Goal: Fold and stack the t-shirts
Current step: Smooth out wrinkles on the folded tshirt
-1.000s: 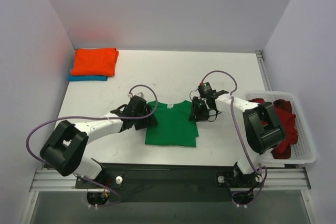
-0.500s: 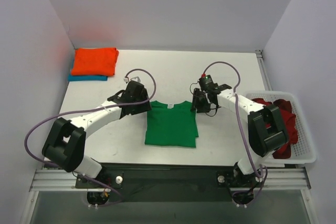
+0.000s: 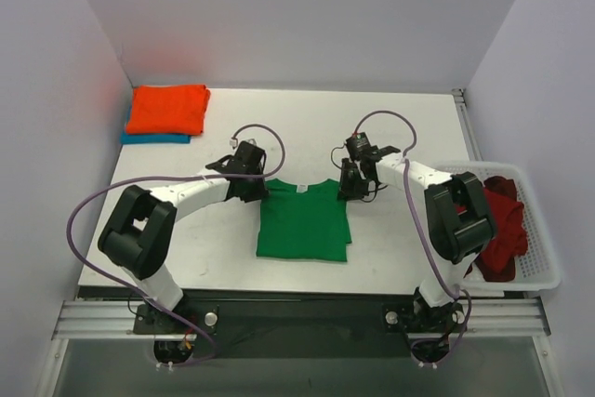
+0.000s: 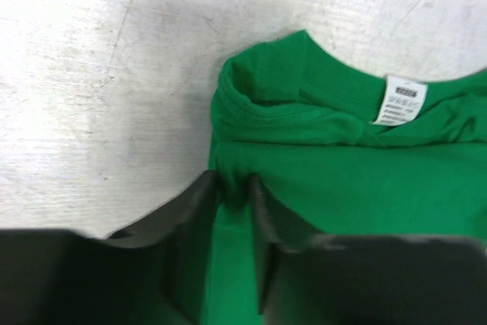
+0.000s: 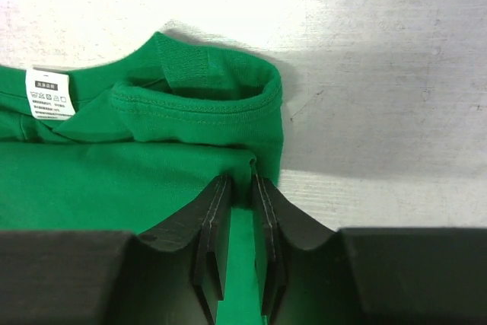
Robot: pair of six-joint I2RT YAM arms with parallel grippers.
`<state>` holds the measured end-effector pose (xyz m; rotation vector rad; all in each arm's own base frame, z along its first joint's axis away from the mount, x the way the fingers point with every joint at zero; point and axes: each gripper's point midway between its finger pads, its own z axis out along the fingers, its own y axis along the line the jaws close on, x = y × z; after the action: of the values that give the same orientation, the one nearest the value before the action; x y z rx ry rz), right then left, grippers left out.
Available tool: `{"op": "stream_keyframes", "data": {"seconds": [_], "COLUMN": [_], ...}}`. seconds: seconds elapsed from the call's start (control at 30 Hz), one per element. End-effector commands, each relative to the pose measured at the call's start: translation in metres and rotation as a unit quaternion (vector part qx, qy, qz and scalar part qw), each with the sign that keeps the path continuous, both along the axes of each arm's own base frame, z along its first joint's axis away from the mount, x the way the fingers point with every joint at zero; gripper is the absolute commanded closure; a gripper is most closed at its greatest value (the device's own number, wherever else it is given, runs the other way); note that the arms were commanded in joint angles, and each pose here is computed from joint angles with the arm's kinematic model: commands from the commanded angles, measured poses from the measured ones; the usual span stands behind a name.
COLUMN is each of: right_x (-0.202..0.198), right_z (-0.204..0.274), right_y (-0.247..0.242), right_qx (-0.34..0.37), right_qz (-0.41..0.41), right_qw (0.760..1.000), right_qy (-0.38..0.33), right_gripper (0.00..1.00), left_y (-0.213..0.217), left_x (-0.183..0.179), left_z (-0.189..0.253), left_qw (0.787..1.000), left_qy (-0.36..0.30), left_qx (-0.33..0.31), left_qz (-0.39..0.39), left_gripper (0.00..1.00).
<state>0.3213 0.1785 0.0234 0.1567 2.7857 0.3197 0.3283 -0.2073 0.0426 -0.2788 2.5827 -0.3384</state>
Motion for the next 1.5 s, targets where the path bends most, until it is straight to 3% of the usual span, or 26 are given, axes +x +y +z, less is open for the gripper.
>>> {"op": "stream_keyframes", "data": {"seconds": [0.0,0.07,0.17,0.33,0.43,0.53,0.6,0.67,0.7,0.73,0.8,0.83,0.9,0.97,1.13,1.3,1.47], "right_x": [0.005,0.004,0.001,0.007,0.032,0.059,0.082,0.100,0.106,0.111,0.126,0.130,0.136,0.135,0.105,0.069,0.049], "right_z": [0.013,0.018,0.032,0.066,0.073,0.048,0.045,0.028,0.024,0.013,0.014,0.010,0.014,0.025,0.038,0.030,0.010], "right_y": [0.002,0.002,0.000,0.002,0.003,0.002,0.006,0.006,0.004,0.002,-0.005,-0.008,-0.016,-0.020,-0.021,-0.003,0.001], "right_qx": [-0.001,0.004,0.011,0.028,0.032,0.023,0.037,0.049,0.052,0.051,0.059,0.061,0.065,0.061,0.038,0.009,-0.009], "right_qz": [-0.002,-0.001,-0.002,-0.001,-0.012,-0.016,-0.013,-0.018,-0.020,-0.023,-0.034,-0.037,-0.047,-0.049,-0.060,-0.035,-0.023], "right_qw": [1.000,1.000,0.999,0.997,0.996,0.998,0.998,0.997,0.997,0.998,0.996,0.996,0.996,0.995,0.996,0.999,1.000], "right_qy": [-0.013,-0.018,-0.031,-0.071,-0.079,-0.055,-0.059,-0.052,-0.051,-0.041,-0.050,-0.047,-0.051,-0.059,-0.059,-0.039,-0.013], "right_gripper": [0.82,0.92,1.00,1.00,1.00,1.00,1.00,0.91,0.87,0.82,0.75,0.71,0.65,0.59,0.59,0.59,0.59], "left_y": [-0.018,-0.019,-0.021,-0.026,-0.026,-0.026,-0.030,-0.027,-0.030,-0.032,-0.025,-0.024,-0.015,-0.010,-0.001,-0.003,-0.001], "left_x": [0.019,0.018,0.011,0.005,0.032,0.071,0.085,0.108,0.113,0.125,0.138,0.146,0.153,0.156,0.142,0.092,0.068], "left_z": [0.025,0.032,0.046,0.078,0.100,0.096,0.063,0.049,0.047,0.051,0.043,0.048,0.046,0.056,0.067,0.033,0.013], "left_qw": [0.999,0.998,0.998,0.996,0.993,0.993,0.996,0.996,0.995,0.993,0.993,0.992,0.992,0.992,0.991,0.997,0.999], "left_qy": [-0.038,-0.043,-0.048,-0.059,-0.081,-0.089,-0.053,-0.051,-0.053,-0.070,-0.071,-0.080,-0.081,-0.094,-0.104,-0.051,-0.021], "left_qx": [-0.032,-0.037,-0.044,-0.061,-0.075,-0.072,-0.070,-0.071,-0.081,-0.092,-0.094,-0.098,-0.090,-0.086,-0.077,-0.048,-0.031], "left_qz": [-0.012,-0.015,-0.025,-0.043,-0.032,-0.028,-0.034,-0.025,-0.033,-0.035,-0.028,-0.028,-0.022,-0.021,-0.017,-0.017,-0.028], "left_gripper": [0.71,0.88,0.99,1.00,1.00,1.00,1.00,1.00,0.95,0.83,0.77,0.67,0.37,0.18,0.14,0.14,0.06]}}
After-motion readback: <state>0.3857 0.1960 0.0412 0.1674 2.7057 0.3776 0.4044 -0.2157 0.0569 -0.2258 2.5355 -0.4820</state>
